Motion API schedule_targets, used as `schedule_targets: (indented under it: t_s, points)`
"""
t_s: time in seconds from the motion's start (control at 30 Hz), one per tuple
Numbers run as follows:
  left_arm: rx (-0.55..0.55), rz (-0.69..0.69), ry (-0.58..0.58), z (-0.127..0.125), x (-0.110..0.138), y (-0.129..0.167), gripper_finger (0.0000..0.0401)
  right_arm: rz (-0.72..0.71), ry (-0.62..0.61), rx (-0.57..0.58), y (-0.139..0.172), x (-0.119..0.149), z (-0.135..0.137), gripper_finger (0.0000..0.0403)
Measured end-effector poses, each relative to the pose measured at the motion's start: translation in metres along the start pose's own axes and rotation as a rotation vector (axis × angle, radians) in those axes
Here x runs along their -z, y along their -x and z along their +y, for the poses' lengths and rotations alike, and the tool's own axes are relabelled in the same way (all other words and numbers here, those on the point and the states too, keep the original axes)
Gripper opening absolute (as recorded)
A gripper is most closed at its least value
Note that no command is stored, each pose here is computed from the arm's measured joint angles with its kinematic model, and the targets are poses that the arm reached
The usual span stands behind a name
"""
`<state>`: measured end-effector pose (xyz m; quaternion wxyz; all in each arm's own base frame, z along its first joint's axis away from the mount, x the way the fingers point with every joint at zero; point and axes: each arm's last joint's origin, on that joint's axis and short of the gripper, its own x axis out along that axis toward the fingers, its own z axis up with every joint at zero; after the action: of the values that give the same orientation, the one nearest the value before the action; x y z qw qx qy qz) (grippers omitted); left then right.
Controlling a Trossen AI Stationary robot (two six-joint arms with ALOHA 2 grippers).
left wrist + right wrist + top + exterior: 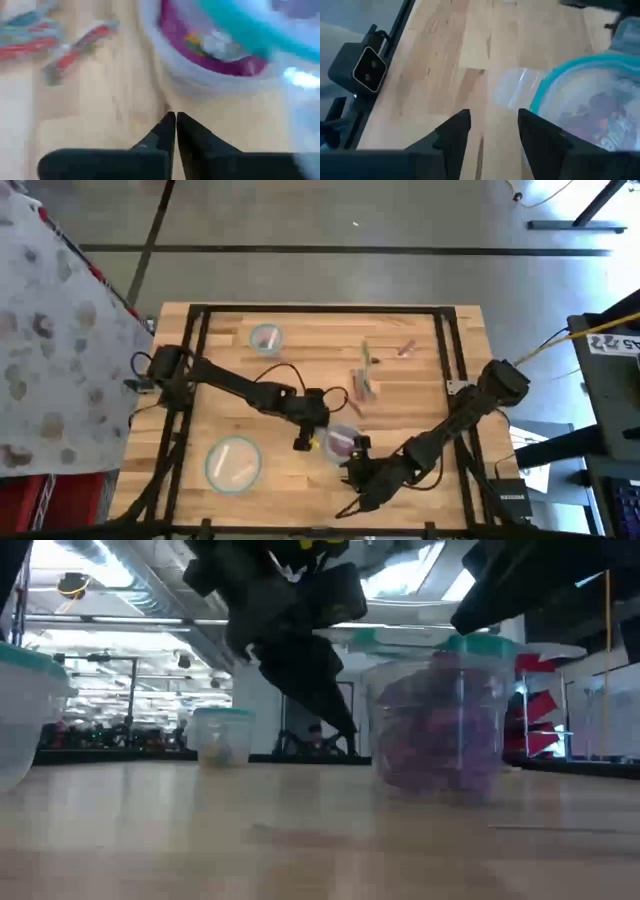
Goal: Sort candy
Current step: Close the bottom small transparent bin
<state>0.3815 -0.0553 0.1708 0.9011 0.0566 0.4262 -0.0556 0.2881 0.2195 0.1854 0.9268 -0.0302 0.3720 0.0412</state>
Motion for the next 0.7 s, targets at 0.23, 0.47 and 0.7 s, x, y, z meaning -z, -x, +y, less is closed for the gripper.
schedule_targets:
  t_s: [0.23,0.47,0.7]
  points:
    - [-0.046,0.037,0.041,0.017,0.004,-0.001,0.0000,0.001,0.003,0.007,0.004,-0.001,-0.001,0.0161]
    - [-0.073,0.042,0.024,0.026,0.006,-0.002,0.0000,-0.015,-0.024,0.093,0.024,-0.007,-0.011,0.0161]
    - [-0.047,-0.015,-0.016,0.034,0.006,-0.013,0.0000,-0.016,-0.022,-0.156,0.029,-0.014,0.000,0.0161]
